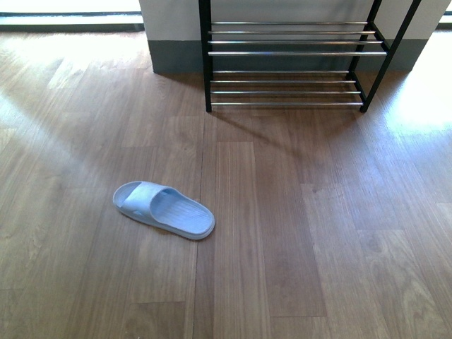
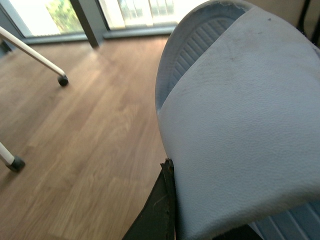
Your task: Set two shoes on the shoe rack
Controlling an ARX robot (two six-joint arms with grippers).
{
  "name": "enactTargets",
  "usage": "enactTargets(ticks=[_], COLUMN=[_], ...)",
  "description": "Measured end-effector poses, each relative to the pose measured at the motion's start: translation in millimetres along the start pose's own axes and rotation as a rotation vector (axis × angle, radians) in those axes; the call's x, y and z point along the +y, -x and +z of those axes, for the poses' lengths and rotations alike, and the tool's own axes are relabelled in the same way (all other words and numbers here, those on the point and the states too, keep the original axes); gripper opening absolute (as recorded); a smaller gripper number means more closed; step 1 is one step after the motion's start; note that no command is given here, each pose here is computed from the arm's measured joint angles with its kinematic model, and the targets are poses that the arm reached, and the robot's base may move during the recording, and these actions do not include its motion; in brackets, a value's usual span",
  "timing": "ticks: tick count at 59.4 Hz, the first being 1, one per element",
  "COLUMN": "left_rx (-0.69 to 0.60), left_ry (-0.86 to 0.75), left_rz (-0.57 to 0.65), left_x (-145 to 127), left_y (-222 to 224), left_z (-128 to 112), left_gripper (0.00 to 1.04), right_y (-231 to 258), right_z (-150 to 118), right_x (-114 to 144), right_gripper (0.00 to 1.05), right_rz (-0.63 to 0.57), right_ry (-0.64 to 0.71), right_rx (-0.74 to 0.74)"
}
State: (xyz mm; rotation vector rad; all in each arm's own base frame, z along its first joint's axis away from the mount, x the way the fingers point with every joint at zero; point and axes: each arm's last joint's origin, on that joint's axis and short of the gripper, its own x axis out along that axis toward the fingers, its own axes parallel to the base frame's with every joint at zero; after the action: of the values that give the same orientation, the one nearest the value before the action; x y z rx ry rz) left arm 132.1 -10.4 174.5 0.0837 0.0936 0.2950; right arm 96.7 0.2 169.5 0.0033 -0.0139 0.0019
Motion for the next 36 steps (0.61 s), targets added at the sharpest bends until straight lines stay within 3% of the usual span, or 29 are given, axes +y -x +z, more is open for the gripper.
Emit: enactTargets(ticks=[36], left_rx=[0.008], left_ry=[-0.004], left_rz=[-0.004], left_x=[-0.1], left_y=[0.2], left_z=[-2.9], left_gripper=[0.02], right_y=[0.0], right_z=[0.0], right_x=[-0.1], right_gripper=[0.96], right_rz=[-0.003], right_ry=[0.000], right_rx=[0.000])
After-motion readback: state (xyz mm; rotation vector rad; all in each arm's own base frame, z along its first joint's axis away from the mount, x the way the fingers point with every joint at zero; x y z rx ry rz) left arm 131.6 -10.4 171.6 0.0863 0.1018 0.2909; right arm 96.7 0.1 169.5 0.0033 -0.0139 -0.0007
